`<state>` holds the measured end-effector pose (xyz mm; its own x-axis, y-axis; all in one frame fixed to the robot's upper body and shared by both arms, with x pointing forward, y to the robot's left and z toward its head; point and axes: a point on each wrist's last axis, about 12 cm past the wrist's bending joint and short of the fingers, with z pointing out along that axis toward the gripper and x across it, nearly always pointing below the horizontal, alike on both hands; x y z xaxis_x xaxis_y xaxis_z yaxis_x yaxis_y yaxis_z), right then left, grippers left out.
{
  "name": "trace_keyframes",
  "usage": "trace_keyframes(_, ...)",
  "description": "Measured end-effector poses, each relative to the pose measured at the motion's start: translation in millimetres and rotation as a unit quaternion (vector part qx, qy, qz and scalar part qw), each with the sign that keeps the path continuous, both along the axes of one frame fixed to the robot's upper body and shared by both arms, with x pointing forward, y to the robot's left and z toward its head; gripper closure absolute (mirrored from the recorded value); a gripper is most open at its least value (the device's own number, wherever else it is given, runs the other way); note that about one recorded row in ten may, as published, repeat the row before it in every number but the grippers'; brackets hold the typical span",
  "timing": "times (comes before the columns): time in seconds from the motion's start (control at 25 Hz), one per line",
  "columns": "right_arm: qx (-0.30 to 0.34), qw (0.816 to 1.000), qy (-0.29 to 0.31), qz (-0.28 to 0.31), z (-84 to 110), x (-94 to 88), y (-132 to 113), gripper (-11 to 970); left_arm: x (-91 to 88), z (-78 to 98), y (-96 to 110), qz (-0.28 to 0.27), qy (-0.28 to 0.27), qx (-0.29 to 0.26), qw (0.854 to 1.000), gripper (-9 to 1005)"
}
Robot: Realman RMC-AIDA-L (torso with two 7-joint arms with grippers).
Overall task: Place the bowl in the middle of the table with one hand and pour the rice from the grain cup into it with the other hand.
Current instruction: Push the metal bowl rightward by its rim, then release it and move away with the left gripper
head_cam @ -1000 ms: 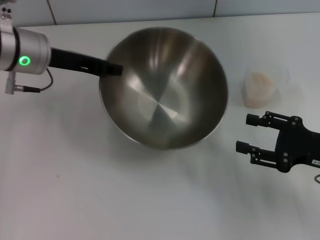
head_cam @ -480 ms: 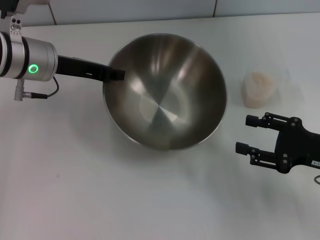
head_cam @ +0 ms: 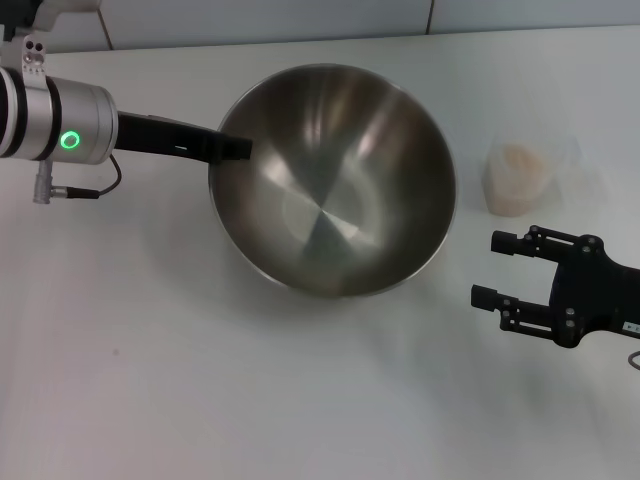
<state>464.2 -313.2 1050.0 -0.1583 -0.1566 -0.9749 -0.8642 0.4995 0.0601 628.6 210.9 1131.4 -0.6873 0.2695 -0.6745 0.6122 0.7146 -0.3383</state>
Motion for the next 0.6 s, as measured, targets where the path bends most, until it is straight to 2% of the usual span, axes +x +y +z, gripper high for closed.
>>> trace_keyframes(0.6, -0.003, 1.0, 0.001, -0.004, -0.8, 1.1, -0.5, 326, 0.4, -4.0, -0.4, -0.011, -0.027, -0.008, 1.0, 773)
